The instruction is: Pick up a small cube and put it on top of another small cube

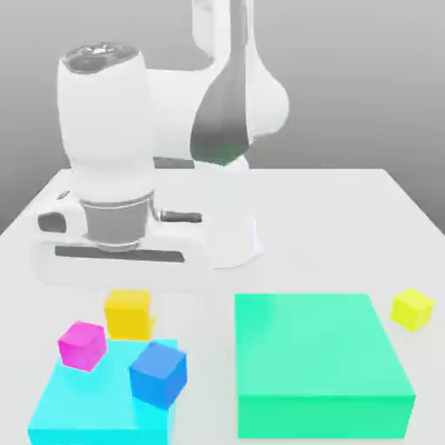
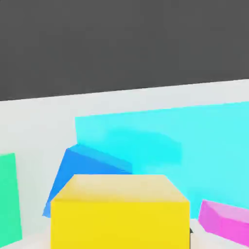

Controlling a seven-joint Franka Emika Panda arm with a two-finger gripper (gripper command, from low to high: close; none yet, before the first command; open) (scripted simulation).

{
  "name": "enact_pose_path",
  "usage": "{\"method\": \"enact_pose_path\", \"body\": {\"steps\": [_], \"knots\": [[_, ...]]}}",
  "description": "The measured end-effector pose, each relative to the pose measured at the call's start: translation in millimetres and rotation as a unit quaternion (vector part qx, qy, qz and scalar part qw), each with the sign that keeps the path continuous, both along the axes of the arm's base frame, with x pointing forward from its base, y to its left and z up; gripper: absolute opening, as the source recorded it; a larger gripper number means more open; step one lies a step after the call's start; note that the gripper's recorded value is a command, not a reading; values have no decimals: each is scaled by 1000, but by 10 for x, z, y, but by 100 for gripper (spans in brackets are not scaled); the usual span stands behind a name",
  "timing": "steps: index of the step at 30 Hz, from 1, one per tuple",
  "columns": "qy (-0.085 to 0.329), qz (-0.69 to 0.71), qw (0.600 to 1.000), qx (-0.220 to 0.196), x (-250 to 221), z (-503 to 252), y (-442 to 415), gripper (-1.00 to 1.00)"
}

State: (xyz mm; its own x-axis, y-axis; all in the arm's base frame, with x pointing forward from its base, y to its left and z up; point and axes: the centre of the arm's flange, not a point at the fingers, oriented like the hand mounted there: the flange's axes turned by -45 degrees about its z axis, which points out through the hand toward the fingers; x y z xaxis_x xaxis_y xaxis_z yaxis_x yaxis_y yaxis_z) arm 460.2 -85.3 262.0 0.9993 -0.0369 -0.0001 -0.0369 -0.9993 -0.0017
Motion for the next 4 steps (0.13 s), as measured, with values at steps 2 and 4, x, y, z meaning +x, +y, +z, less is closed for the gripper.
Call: {"method": "enact_pose_path", "body": {"steps": [2,4], "knots": [[0,2,1000,0,-4,-85,21,100],[0,2,1000,0,-4,-85,21,100]]}}
